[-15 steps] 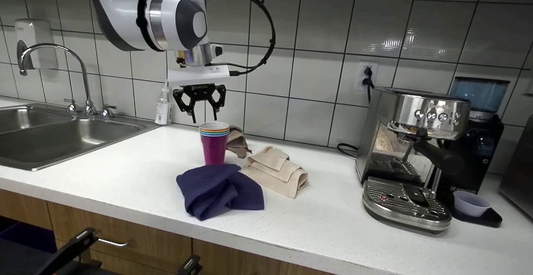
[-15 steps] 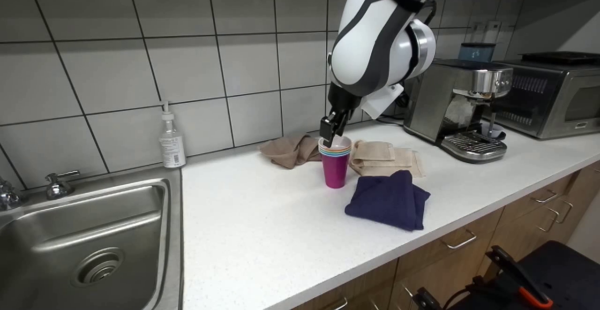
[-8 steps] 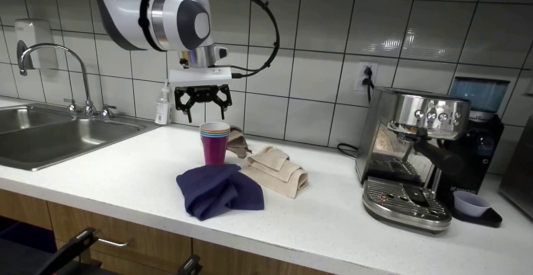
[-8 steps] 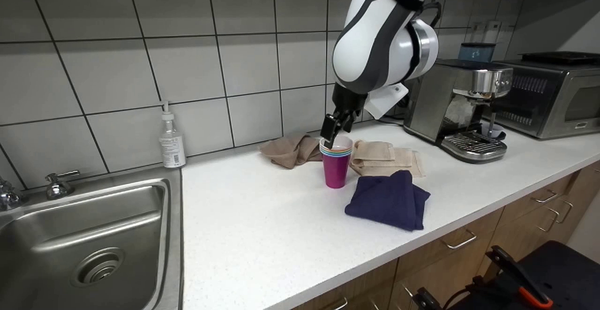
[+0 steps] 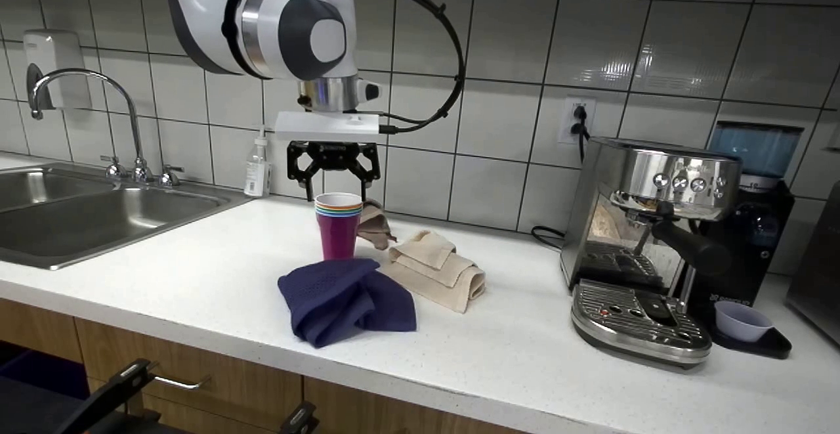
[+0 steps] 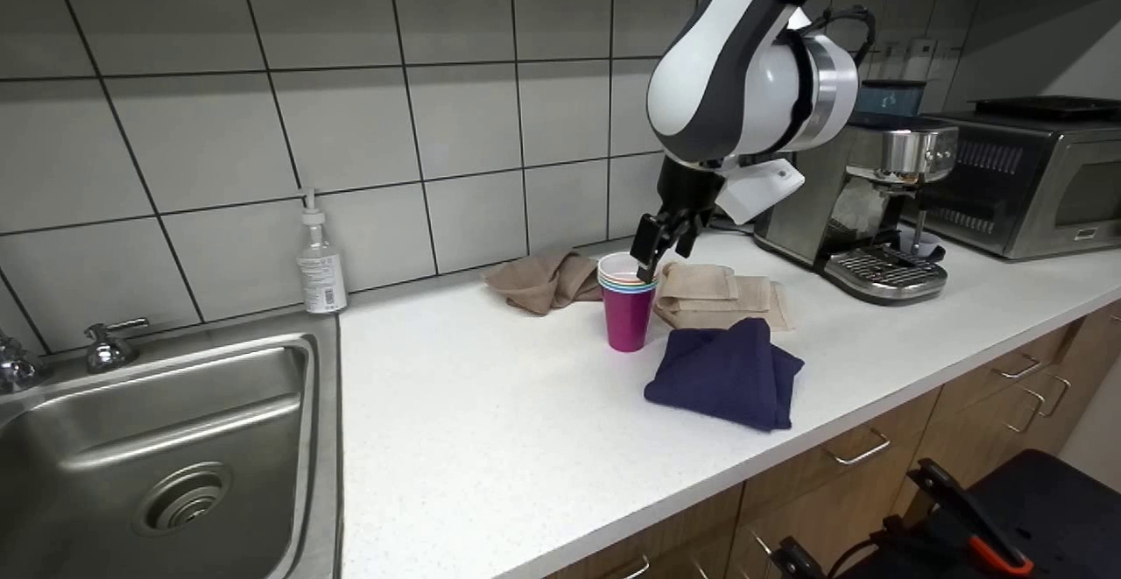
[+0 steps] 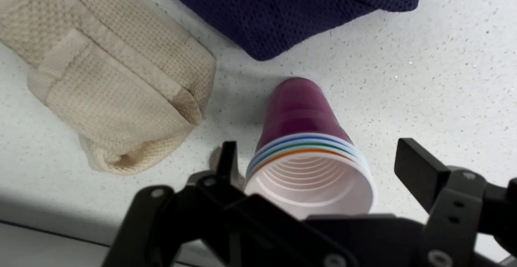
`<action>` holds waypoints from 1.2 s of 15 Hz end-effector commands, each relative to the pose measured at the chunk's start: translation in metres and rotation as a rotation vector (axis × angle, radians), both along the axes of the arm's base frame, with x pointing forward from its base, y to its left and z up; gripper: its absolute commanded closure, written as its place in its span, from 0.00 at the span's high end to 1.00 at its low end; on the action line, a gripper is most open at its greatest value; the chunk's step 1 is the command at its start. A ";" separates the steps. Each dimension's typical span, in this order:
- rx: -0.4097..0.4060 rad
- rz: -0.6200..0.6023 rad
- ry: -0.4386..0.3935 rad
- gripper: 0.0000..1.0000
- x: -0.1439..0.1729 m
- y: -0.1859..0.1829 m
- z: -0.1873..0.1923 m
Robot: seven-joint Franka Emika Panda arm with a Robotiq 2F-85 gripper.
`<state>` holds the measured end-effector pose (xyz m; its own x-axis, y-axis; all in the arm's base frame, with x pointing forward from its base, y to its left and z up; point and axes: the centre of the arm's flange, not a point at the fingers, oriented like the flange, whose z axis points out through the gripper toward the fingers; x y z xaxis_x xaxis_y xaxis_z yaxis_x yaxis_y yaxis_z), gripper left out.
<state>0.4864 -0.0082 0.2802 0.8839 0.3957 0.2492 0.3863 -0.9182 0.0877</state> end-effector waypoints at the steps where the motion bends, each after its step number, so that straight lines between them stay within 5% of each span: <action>1: 0.020 -0.016 0.022 1.00 -0.028 -0.022 0.019; 11: 0.056 -0.120 0.079 1.00 -0.069 -0.046 0.040; 18: 0.055 -0.123 0.102 1.00 -0.066 -0.050 0.035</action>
